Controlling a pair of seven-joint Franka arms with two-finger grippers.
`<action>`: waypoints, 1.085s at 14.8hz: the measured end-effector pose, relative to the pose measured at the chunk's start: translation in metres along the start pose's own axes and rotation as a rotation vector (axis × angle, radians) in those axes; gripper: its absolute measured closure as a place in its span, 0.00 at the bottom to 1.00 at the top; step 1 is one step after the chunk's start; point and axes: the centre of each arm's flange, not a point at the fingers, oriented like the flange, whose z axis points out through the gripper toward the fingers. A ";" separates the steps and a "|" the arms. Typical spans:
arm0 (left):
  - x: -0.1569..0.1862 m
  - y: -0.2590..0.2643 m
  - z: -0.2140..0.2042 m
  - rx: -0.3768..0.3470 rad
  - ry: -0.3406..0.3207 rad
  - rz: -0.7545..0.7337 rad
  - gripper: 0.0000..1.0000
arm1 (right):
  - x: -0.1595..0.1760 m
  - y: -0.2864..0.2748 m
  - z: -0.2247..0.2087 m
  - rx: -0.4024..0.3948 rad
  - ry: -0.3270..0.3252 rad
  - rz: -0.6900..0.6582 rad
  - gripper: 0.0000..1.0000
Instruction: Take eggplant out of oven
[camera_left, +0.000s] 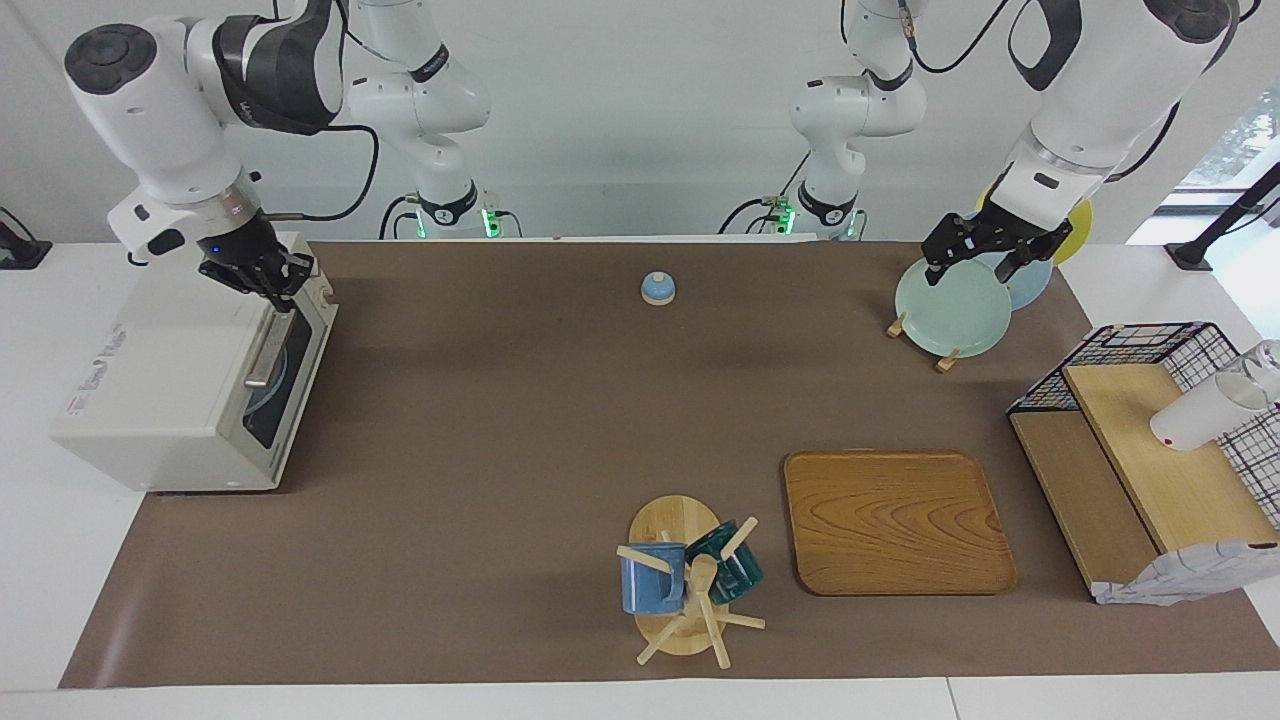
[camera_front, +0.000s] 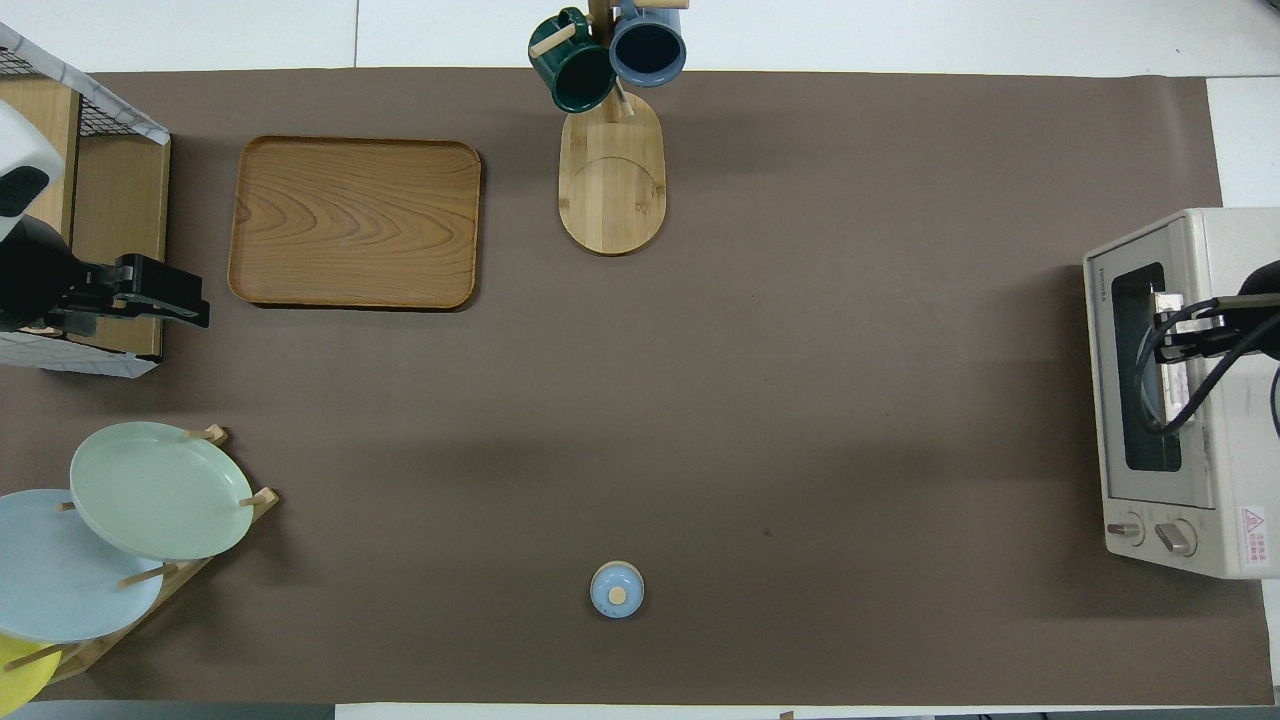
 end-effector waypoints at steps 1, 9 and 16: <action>0.000 0.000 0.000 0.000 0.000 0.000 0.00 | 0.000 0.001 0.003 -0.002 -0.003 0.000 0.99; 0.000 0.000 0.000 0.000 0.000 0.000 0.00 | 0.013 0.014 0.038 -0.017 0.017 0.020 0.99; 0.000 0.000 0.000 0.000 0.000 0.000 0.00 | 0.021 0.044 0.067 -0.027 0.032 0.031 0.99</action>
